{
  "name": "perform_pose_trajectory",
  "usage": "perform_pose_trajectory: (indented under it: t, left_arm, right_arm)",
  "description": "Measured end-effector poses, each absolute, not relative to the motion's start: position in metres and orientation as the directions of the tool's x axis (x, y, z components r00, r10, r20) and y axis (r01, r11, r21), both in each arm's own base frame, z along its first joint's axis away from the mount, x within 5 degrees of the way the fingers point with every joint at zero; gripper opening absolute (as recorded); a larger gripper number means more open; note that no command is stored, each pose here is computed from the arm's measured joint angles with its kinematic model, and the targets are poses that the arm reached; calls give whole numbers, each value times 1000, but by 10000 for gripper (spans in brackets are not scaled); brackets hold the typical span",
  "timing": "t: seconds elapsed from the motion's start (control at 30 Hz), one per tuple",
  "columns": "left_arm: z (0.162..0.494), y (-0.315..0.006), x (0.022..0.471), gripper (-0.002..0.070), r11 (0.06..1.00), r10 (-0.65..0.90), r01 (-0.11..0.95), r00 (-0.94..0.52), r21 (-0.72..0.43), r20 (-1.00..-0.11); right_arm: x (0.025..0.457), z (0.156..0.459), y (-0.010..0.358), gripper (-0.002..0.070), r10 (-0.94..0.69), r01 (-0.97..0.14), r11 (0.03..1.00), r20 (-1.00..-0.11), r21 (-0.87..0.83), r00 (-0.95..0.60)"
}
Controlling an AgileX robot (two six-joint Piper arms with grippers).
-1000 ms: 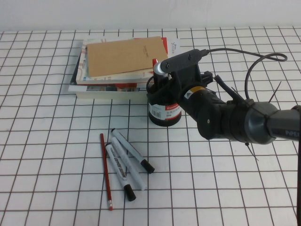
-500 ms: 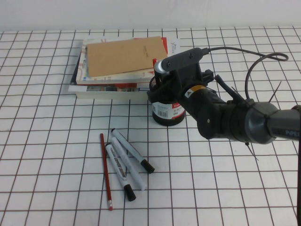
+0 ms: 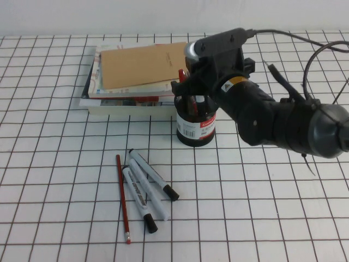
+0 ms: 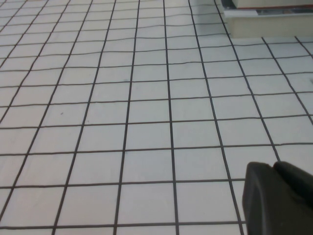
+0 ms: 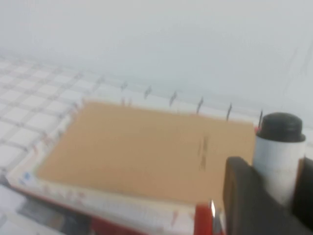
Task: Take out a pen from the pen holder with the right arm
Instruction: 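Take a marker out of the pen holder and lay it on the table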
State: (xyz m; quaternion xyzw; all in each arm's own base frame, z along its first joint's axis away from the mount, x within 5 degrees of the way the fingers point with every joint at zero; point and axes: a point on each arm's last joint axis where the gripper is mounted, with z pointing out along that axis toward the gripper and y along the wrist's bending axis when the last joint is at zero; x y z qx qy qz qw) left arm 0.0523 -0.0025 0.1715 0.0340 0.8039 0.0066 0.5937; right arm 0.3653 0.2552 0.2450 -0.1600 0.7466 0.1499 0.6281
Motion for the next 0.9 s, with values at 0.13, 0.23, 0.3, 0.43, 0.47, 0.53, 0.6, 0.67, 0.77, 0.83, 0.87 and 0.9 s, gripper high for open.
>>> perform_pose_trajectory:
  t: [0.13, 0.23, 0.3, 0.43, 0.47, 0.53, 0.6, 0.67, 0.77, 0.83, 0.87, 0.9]
  left_arm:
    - [172, -2, 52, -4, 998, 63, 47, -293, 51, -954]
    - [172, -2, 52, -5, 998, 63, 47, -293, 51, -954]
    - [172, -2, 52, -5, 998, 63, 47, -293, 51, -954]
    - [172, -2, 52, -5, 998, 63, 47, -293, 51, -954]
    - [172, -2, 52, -5, 998, 63, 47, -293, 51, -954]
    - [172, -2, 52, -4, 998, 63, 47, -293, 51, -954]
    - [172, -2, 52, -5, 998, 63, 47, -293, 51, -954]
    - [172, -2, 52, -5, 998, 63, 47, -293, 51, -954]
    - [172, -2, 52, -4, 998, 63, 47, -293, 51, -954]
    - [172, -2, 52, -5, 998, 63, 47, -293, 51, -954]
    - [172, -2, 52, -4, 998, 63, 47, -293, 51, -954]
    - [172, -2, 52, -5, 998, 63, 47, -293, 51, -954]
  right_arm:
    - [353, 285, 248, 139, -5, -442, 896, -993, 46, -115]
    - [338, 319, 240, 139, 22, -470, 880, -995, 65, -98]
    - [326, 337, 236, 139, 25, -499, 864, -994, 76, -107]
    - [300, 360, 230, 139, -1, -574, 811, -979, 118, -204]
    - [295, 363, 229, 139, -16, -591, 796, -972, 129, -234]
    - [285, 362, 231, 139, -72, -634, 757, -942, 162, -327]
    - [277, 358, 234, 139, -137, -663, 718, -891, 211, -433]
    - [272, 351, 237, 139, -194, -667, 698, -828, 260, -526]
    - [272, 342, 244, 139, -265, -655, 696, -742, 295, -616]
    - [277, 334, 248, 139, -307, -644, 703, -687, 302, -658]
    - [280, 329, 251, 139, -327, -638, 706, -659, 306, -678]
    - [284, 324, 255, 139, -345, -636, 708, -636, 307, -690]
